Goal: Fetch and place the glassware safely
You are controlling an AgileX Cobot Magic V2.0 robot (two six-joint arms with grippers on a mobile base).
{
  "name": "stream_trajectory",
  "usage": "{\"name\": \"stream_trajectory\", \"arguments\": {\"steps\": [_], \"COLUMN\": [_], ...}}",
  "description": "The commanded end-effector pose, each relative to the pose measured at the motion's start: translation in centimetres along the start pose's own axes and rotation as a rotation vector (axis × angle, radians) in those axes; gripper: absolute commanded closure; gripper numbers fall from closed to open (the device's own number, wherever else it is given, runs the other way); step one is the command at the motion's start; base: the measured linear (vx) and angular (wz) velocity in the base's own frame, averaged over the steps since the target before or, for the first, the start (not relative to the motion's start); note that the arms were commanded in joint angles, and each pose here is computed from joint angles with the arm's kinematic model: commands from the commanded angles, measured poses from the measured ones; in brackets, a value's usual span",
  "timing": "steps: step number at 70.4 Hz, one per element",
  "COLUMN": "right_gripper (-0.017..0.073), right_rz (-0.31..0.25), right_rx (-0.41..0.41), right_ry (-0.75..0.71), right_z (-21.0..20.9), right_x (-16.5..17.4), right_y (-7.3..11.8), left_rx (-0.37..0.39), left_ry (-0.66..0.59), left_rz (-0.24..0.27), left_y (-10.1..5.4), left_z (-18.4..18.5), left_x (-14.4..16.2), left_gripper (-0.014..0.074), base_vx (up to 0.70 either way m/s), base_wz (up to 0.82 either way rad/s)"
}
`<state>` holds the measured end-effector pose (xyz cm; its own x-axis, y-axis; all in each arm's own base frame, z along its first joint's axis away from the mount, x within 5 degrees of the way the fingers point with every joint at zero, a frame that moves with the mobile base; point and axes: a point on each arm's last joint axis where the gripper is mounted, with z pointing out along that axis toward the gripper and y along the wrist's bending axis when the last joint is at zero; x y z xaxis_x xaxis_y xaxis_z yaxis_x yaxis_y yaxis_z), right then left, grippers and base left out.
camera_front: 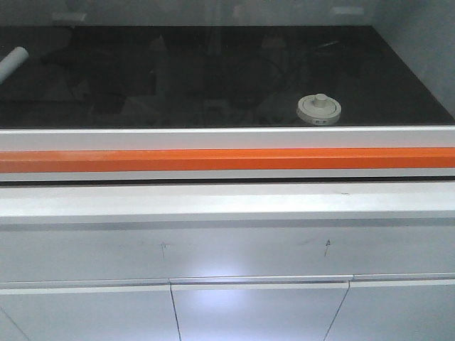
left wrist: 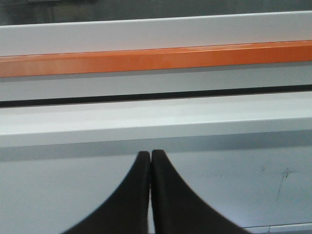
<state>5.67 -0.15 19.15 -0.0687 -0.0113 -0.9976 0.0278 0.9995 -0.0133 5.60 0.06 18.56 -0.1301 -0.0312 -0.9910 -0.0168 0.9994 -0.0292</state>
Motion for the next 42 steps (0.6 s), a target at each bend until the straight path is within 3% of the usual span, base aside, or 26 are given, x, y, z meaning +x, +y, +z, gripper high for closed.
{"name": "stream_trajectory", "arguments": {"steps": [1,42], "right_gripper": [0.0563,0.0563], "right_rz": [-0.013,-0.013], "right_rx": [0.003,0.003], "right_ry": [-0.072,-0.072], "right_z": [-0.01,-0.01], "right_x": [-0.17,-0.17], "right_y": [-0.02,-0.02], "left_rx": [0.007,0.007], "left_ry": [-0.054,-0.054], "left_rz": [-0.017,-0.017], "left_y": [-0.02,-0.02], "left_z": [0.09,0.09], "left_x": [0.18,0.18], "left_gripper": [0.0601,0.0601], "base_vx": [0.00,0.00], "base_wz": [0.00,0.00]}}
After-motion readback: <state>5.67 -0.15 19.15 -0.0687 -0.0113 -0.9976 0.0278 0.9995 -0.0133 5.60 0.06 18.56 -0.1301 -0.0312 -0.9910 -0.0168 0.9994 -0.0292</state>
